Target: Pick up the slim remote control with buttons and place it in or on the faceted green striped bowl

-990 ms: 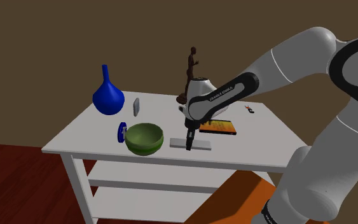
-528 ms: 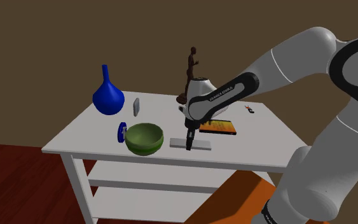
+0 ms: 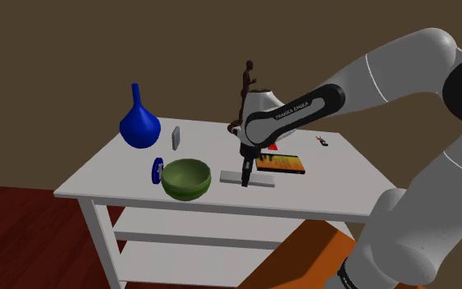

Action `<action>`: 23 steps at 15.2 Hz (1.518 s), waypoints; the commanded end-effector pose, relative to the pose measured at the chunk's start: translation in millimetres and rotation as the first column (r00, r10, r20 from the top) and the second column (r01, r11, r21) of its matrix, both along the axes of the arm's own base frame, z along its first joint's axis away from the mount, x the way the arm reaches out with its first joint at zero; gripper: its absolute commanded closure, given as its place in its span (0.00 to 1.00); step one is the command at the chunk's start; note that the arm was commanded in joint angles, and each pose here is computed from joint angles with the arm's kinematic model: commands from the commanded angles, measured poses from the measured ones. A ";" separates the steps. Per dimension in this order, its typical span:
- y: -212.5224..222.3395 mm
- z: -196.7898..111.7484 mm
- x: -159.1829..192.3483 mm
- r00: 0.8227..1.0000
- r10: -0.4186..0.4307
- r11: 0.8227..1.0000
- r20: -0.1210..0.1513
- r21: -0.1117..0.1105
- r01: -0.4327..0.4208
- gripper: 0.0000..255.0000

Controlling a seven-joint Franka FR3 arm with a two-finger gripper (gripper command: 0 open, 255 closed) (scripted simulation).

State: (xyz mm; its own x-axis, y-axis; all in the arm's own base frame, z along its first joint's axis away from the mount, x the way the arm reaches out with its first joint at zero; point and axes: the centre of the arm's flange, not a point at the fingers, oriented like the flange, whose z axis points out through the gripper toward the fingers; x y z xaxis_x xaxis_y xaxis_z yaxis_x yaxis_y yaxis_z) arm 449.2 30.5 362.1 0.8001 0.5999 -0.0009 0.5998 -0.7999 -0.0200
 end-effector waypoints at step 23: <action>1.0 127.6 0.1 1.000 0.000 1.000 0.000 0.000 0.000 1.00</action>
